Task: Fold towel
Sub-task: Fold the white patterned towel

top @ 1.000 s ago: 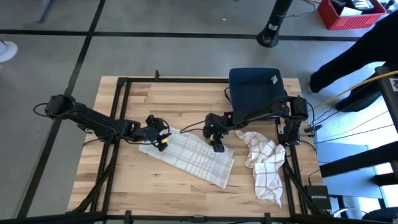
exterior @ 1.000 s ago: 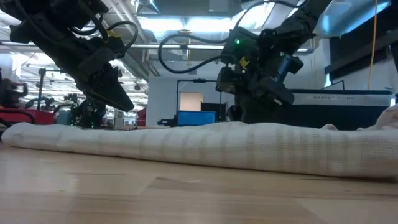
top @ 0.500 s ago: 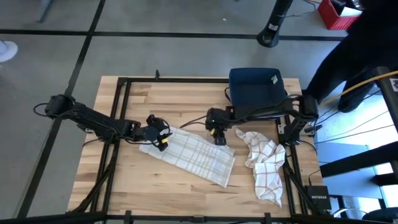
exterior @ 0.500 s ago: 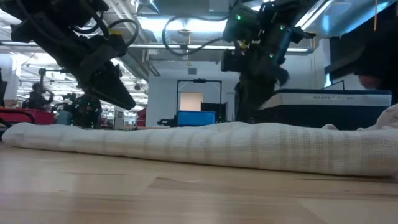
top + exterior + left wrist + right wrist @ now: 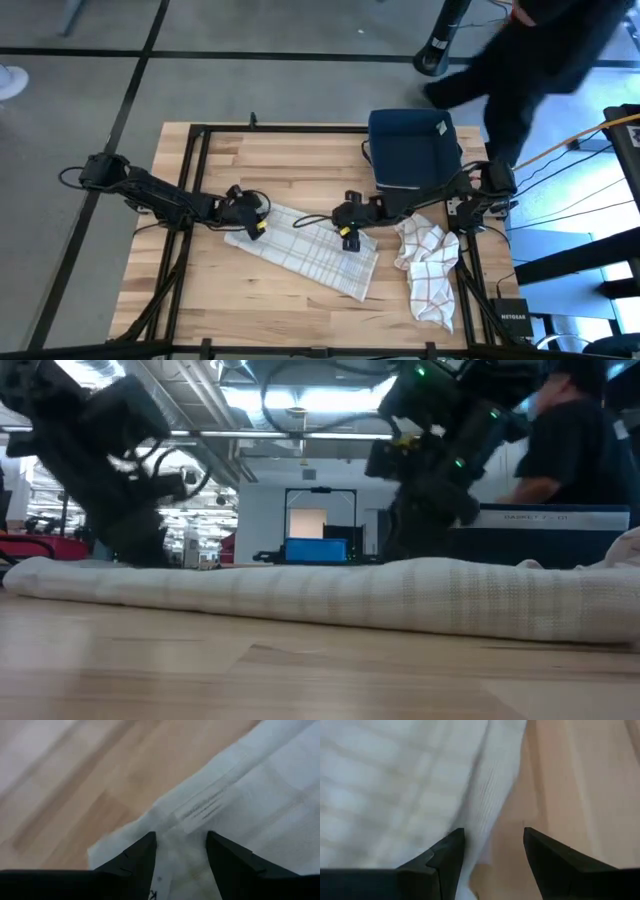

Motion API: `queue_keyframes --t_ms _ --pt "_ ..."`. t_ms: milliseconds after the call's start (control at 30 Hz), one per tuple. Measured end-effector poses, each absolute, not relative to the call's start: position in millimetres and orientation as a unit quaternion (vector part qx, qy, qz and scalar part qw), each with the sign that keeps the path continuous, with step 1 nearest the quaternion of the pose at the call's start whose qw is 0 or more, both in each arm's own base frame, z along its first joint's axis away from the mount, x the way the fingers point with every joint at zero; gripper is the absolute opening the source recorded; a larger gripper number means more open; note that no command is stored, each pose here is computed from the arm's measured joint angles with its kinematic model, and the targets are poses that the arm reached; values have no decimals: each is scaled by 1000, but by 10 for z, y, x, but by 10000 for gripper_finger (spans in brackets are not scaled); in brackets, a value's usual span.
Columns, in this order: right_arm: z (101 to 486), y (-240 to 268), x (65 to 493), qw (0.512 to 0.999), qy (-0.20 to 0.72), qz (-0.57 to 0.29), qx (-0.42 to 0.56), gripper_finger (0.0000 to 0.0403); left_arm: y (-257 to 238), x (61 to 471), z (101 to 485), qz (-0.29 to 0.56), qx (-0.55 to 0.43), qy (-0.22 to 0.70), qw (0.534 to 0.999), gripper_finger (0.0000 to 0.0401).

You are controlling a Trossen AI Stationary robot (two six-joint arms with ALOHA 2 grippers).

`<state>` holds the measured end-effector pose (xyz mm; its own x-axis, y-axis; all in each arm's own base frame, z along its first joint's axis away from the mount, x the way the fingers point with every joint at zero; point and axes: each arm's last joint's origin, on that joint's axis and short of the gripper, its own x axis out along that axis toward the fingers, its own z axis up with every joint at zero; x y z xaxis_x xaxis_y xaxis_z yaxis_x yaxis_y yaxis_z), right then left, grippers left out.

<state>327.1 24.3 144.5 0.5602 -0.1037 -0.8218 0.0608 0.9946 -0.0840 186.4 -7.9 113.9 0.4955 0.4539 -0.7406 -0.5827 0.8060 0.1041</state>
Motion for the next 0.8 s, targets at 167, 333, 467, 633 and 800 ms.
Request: queue_keyframes --t_ms 167,333,467,633,800 --pt "1290 224 3146 874 483 -50 -20 209 -10 1719 1011 361 -126 411 828 166" --pt "1306 226 3170 881 471 -46 -20 209 0 1720 1024 360 -133 403 831 166" --pt "1478 233 3250 881 470 -39 -32 209 -10 1789 1131 335 -123 400 844 166" --pt "1744 236 3281 886 461 -31 -46 209 -34 1921 1424 303 -128 359 873 166" --pt "1769 255 3311 903 428 -14 -15 209 -48 1974 1780 270 -130 339 892 166"
